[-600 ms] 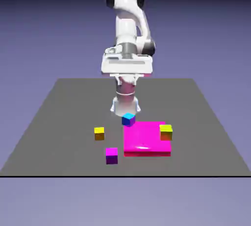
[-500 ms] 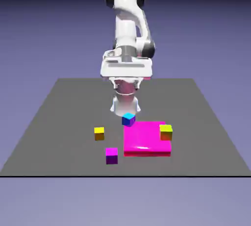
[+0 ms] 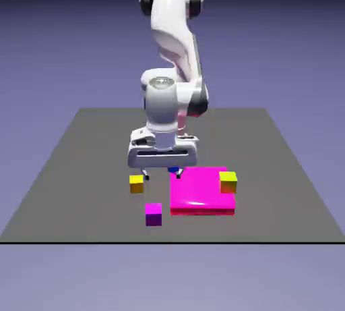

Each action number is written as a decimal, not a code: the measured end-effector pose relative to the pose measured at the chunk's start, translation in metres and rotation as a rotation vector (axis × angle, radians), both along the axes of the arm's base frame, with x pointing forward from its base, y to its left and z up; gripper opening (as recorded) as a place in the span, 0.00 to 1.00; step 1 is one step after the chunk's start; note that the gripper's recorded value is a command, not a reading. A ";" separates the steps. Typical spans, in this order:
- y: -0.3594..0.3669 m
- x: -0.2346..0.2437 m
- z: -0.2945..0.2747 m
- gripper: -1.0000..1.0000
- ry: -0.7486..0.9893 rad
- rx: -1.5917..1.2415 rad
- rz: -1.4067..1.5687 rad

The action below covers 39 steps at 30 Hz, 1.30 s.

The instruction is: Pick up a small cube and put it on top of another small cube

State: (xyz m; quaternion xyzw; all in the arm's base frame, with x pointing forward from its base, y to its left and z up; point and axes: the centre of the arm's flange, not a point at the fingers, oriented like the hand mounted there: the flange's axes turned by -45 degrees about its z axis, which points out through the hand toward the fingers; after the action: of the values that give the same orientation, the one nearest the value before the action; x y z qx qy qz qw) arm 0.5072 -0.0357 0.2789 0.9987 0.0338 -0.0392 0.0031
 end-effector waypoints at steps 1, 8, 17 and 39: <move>-0.002 0.003 -0.011 0.50 0.045 -0.002 0.001; -0.021 0.012 -0.091 0.50 0.362 -0.022 0.003; -0.024 -0.003 -0.146 0.00 0.393 -0.021 0.002; 0.046 -0.151 0.007 0.00 0.395 0.019 -0.022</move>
State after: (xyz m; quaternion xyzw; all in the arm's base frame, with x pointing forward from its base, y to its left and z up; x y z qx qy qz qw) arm 0.3565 0.0106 0.2863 0.9718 0.0233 -0.2343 -0.0136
